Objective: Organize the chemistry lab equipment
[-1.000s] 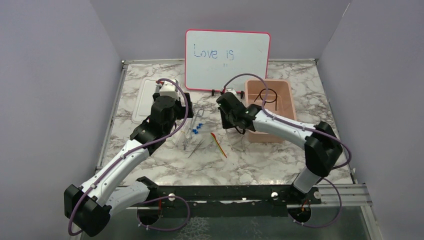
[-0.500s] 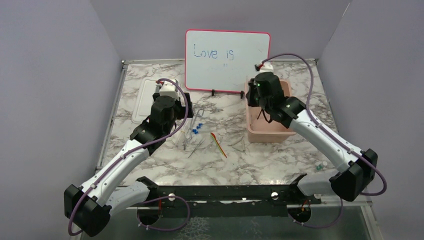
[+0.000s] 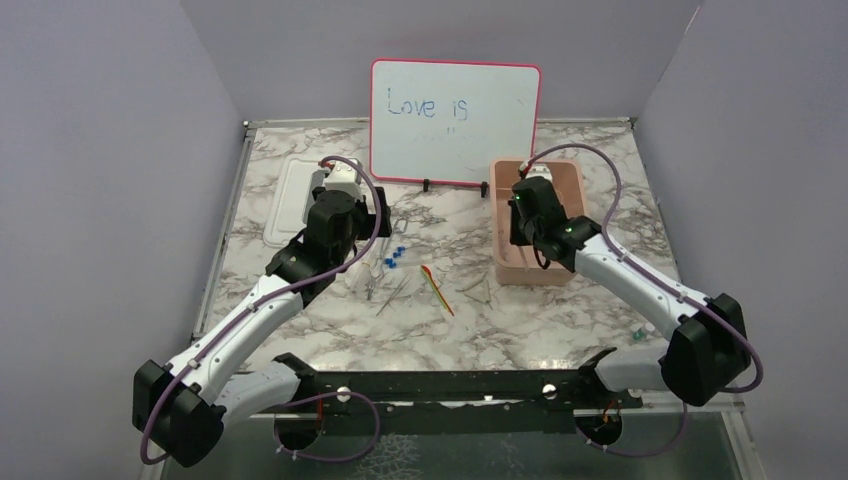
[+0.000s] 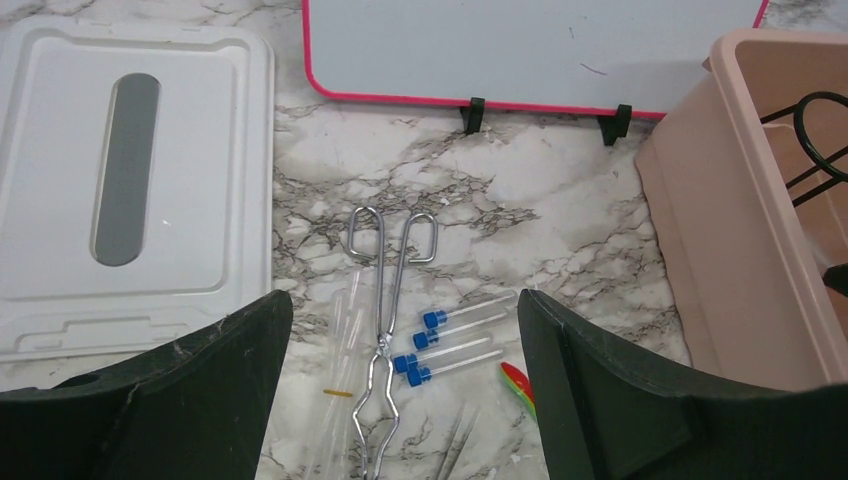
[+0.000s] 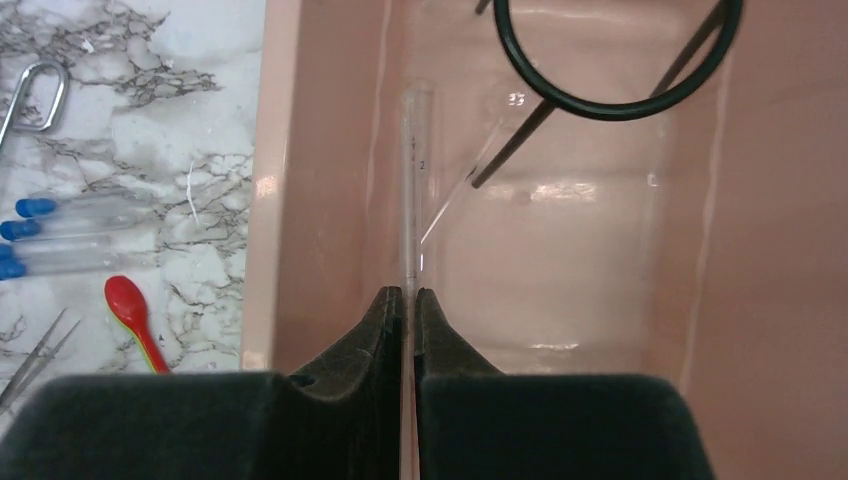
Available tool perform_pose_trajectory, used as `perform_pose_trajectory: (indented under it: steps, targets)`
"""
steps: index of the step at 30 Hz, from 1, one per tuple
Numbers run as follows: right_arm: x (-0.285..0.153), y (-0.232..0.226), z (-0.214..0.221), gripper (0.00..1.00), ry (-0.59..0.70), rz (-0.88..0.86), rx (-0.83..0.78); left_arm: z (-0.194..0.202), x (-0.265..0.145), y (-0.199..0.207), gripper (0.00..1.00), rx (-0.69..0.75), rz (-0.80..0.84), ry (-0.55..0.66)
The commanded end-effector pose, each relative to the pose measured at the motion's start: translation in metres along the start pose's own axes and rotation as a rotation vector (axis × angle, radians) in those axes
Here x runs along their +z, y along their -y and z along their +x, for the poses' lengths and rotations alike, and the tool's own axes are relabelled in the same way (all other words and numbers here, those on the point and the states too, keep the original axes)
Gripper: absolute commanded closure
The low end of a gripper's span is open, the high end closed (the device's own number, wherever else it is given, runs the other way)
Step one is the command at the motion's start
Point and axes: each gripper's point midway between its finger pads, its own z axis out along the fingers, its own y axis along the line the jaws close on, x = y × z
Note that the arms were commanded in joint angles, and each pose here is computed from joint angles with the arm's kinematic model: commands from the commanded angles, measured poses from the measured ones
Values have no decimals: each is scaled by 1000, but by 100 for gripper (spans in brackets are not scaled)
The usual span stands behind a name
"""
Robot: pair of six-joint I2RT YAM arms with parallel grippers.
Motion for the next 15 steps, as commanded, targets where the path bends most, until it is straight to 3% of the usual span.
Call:
perform_pose_trajectory:
  steps: [1,7,15]
  targets:
    - [23,-26,6,92,-6,-93,74,-7,0,7,14,-30,38,26]
    - [51,-34,12,93,-6,-83,106,-8,-1,10,14,-28,57,24]
    - [56,-24,-17,93,111,-14,131,-8,-1,6,14,-21,38,28]
